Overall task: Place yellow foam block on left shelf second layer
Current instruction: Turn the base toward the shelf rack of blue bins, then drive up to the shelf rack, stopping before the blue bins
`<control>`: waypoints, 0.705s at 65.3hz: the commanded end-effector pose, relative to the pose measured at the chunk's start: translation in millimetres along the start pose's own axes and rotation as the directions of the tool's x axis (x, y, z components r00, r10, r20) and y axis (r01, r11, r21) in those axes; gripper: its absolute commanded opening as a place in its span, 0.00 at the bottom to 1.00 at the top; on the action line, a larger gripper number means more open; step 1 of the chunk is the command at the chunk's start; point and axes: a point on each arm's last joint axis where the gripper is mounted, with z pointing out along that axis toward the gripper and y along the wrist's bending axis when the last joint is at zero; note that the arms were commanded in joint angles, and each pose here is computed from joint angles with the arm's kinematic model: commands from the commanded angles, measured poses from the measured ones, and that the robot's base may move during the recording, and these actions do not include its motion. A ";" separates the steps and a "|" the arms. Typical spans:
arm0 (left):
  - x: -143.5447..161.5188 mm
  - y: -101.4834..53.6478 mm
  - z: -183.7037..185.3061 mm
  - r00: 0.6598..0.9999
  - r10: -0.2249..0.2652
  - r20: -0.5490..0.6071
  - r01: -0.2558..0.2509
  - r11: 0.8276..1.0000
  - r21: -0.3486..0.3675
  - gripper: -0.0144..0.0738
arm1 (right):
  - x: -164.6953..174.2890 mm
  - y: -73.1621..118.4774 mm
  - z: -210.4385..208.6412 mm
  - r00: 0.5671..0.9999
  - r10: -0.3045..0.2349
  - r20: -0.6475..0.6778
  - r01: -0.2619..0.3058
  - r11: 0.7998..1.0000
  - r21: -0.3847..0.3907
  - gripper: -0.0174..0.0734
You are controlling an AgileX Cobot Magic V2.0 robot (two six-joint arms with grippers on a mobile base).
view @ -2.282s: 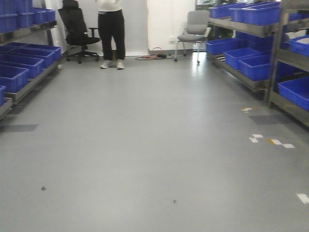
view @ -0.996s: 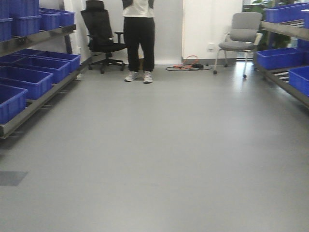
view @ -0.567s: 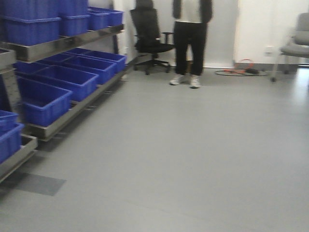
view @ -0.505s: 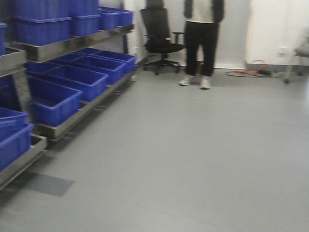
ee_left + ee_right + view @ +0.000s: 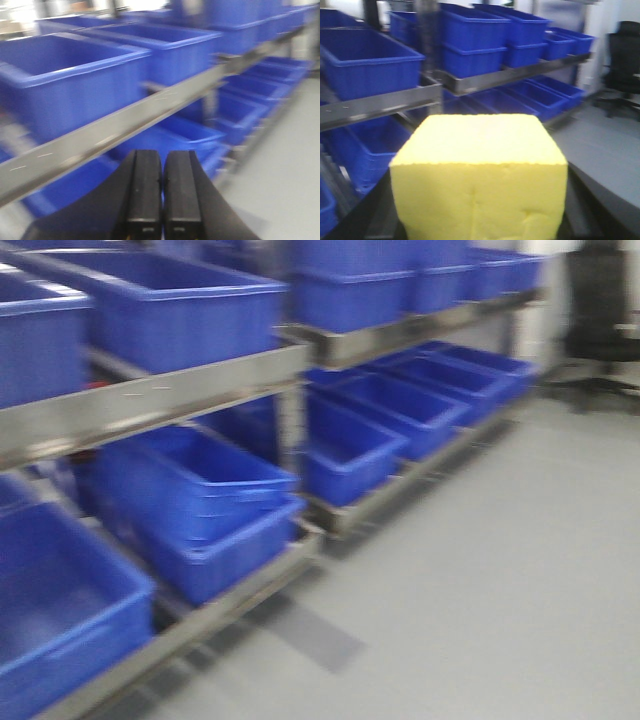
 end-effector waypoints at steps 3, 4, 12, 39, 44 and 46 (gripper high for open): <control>0.0 -1.3 -0.7 0.997 -0.012 0.074 0.011 1.000 0.013 0.32 | -16.8 -1.3 -0.3 0.994 -0.004 0.109 0.003 1.000 0.016 0.70; 0.0 -1.3 -0.7 0.997 -0.012 0.074 0.011 1.000 0.013 0.32 | -16.8 -1.3 -0.3 0.994 -0.004 0.109 0.003 1.000 0.016 0.70; 0.0 -1.3 -0.7 0.997 -0.012 0.074 0.011 1.000 0.013 0.32 | -16.8 -1.3 -0.3 0.994 -0.004 0.109 0.003 1.000 0.016 0.70; 0.0 -1.3 -0.7 0.997 -0.012 0.074 0.011 1.000 0.013 0.32 | -16.8 -1.3 -0.3 0.994 -0.004 0.109 0.003 1.000 0.016 0.70; 0.0 -1.3 -0.7 0.997 -0.012 0.074 0.011 1.000 0.013 0.32 | -16.8 -1.3 -0.3 0.994 -0.004 0.109 0.003 1.000 0.016 0.70; 0.0 -1.3 -0.7 0.997 -0.012 0.074 0.011 1.000 0.013 0.32 | -16.8 -1.3 -0.3 0.994 -0.004 0.109 0.003 1.000 0.016 0.70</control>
